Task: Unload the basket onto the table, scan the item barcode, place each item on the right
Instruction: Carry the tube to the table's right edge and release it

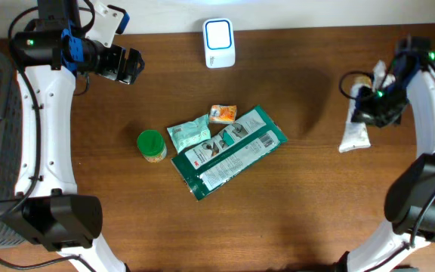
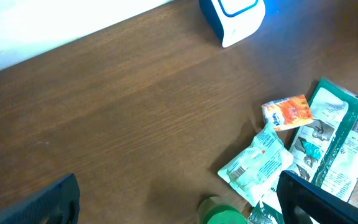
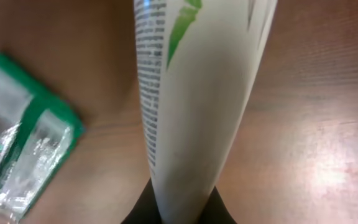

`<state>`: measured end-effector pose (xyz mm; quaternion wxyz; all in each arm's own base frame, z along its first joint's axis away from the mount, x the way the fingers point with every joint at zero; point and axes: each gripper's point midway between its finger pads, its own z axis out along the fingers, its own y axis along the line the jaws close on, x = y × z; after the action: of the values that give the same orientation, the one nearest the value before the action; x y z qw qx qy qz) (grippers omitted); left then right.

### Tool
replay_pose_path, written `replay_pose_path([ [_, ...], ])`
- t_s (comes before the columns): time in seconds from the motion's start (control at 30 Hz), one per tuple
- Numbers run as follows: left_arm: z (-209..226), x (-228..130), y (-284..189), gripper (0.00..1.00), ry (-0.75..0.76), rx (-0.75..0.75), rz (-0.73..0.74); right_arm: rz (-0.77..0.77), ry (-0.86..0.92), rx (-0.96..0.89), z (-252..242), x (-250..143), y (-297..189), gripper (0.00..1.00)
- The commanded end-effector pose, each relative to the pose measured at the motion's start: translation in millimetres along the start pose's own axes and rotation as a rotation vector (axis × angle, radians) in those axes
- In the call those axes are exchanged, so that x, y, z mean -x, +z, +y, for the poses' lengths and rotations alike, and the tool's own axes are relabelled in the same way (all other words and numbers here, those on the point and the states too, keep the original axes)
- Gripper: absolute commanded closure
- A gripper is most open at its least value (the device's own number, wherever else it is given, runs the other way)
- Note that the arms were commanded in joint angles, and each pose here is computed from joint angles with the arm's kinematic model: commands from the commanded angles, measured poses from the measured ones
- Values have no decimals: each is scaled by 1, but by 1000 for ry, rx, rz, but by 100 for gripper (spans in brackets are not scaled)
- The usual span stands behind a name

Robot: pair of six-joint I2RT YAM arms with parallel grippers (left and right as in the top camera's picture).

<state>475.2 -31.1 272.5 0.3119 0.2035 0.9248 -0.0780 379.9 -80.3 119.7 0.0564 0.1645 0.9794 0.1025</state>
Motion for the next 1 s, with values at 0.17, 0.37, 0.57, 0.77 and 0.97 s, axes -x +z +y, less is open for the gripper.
replay_pose_path([
  [0.17,1,-1,1,1,13,-1,3,-88,231,8,-80,-6,57,96],
  [0.37,1,-1,1,1,13,-1,3,-116,322,26,-102,-7,60,95],
  [0.57,1,-1,1,1,13,-1,3,-67,337,30,-100,-19,60,59],
  [0.77,1,-1,1,1,13,-1,3,-25,257,93,-81,-19,28,58],
  [0.97,1,-1,1,1,13,-1,3,-74,127,215,-38,-10,-44,54],
])
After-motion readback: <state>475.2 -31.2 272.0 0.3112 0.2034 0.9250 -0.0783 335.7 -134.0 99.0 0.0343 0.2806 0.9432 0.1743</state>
